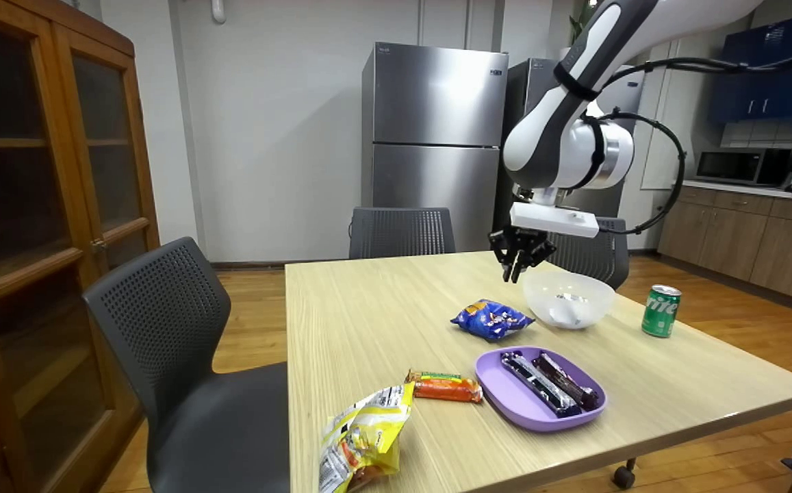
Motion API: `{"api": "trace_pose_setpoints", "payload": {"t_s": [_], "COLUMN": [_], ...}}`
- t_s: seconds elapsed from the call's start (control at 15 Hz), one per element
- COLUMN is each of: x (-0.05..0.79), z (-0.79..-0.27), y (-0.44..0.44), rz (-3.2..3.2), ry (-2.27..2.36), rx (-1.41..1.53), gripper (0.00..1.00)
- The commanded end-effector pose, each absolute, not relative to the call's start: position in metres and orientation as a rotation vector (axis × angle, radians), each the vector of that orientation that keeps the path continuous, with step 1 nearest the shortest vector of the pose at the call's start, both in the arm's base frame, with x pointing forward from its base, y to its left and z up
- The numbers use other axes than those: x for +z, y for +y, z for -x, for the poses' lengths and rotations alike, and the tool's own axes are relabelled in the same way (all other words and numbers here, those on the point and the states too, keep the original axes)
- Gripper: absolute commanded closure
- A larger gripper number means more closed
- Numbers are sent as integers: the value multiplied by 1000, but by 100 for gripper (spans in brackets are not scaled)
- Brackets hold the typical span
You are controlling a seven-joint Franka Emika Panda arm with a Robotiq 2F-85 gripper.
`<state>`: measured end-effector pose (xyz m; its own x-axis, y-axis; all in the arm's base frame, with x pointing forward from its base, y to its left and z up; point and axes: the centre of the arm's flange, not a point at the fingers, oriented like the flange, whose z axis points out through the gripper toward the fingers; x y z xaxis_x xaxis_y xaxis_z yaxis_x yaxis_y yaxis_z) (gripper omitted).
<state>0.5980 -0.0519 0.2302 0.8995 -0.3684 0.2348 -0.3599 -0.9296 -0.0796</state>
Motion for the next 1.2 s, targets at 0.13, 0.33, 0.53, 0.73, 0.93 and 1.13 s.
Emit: {"api": "trace_pose_setpoints", "payload": {"t_s": [0.13, 0.33, 0.53, 0.73, 0.93, 1.13], "x": [213, 196, 179, 164, 154, 148], "z": [-582, -576, -572, -569, -569, -570], "y": [-49, -51, -52, -53, -53, -54], "rz": [3069, 3068, 3056, 3038, 3019, 2998], "ry": [577, 617, 663, 727, 811, 881], "rx": [-252, -205, -171, -149, -124, -112], "gripper": [36, 15, 0, 0, 0, 0]}}
